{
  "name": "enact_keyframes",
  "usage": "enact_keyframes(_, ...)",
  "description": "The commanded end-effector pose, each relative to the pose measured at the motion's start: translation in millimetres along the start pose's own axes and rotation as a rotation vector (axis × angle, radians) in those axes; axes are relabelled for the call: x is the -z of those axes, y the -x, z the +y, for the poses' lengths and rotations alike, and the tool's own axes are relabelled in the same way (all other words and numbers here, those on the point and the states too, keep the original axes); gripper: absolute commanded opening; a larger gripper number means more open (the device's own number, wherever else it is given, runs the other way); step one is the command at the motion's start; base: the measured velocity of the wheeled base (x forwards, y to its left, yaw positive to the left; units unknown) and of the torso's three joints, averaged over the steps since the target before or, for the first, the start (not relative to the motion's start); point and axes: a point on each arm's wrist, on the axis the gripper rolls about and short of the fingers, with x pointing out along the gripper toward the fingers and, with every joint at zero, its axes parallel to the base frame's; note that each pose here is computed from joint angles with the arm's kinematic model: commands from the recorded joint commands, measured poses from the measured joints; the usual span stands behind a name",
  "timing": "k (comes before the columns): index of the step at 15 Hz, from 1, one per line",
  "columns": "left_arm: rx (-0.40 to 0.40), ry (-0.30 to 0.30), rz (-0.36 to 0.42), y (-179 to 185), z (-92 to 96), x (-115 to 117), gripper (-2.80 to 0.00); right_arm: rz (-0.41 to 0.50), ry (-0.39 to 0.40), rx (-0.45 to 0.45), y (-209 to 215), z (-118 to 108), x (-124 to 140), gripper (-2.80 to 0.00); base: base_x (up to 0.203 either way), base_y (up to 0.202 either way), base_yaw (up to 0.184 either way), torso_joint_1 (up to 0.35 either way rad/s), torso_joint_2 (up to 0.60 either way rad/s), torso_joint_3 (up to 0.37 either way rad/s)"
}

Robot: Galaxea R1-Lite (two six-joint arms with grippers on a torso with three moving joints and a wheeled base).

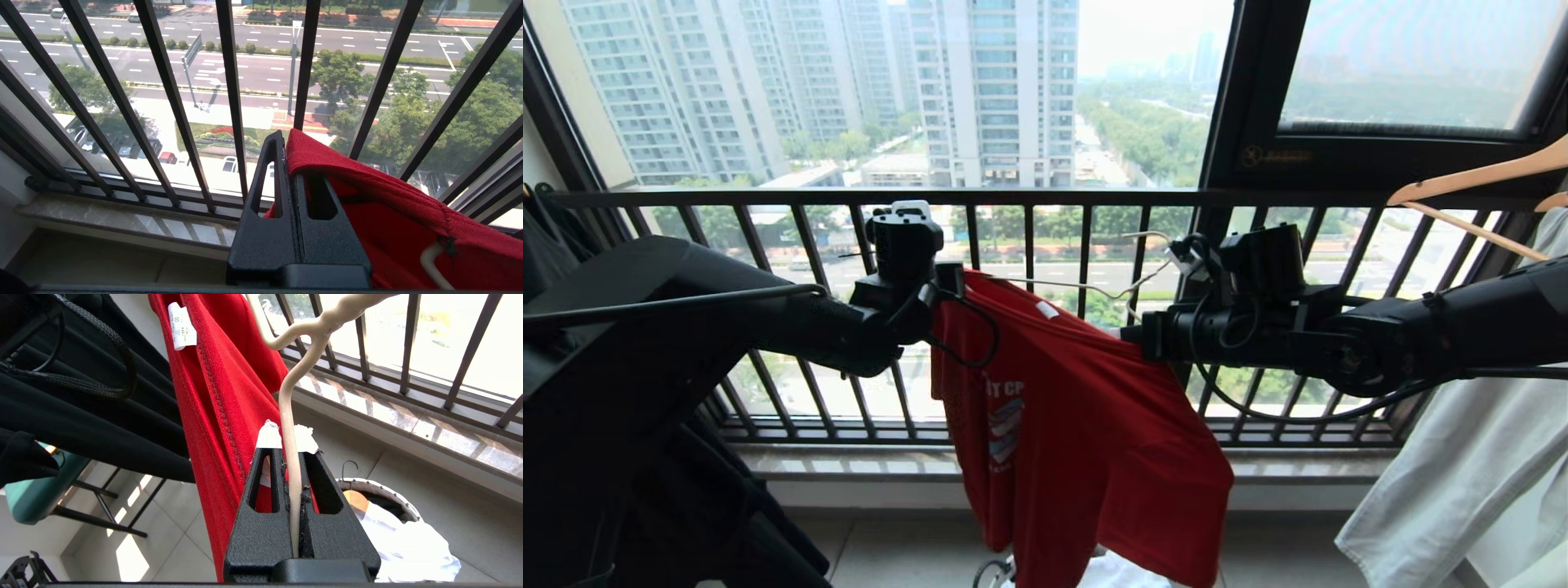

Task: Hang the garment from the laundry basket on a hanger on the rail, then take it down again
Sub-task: Take the clothes off the clothes rack

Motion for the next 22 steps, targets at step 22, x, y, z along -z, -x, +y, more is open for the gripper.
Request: enact_keyframes(22,0.288,0.273,0.088,23.9,48.2,-49.8,-2.80,-0.003,0.005,-0.003,0.9,1.1,-0.5,-2.80,0.000,0.000,0.000,0.000,0.00,0.000)
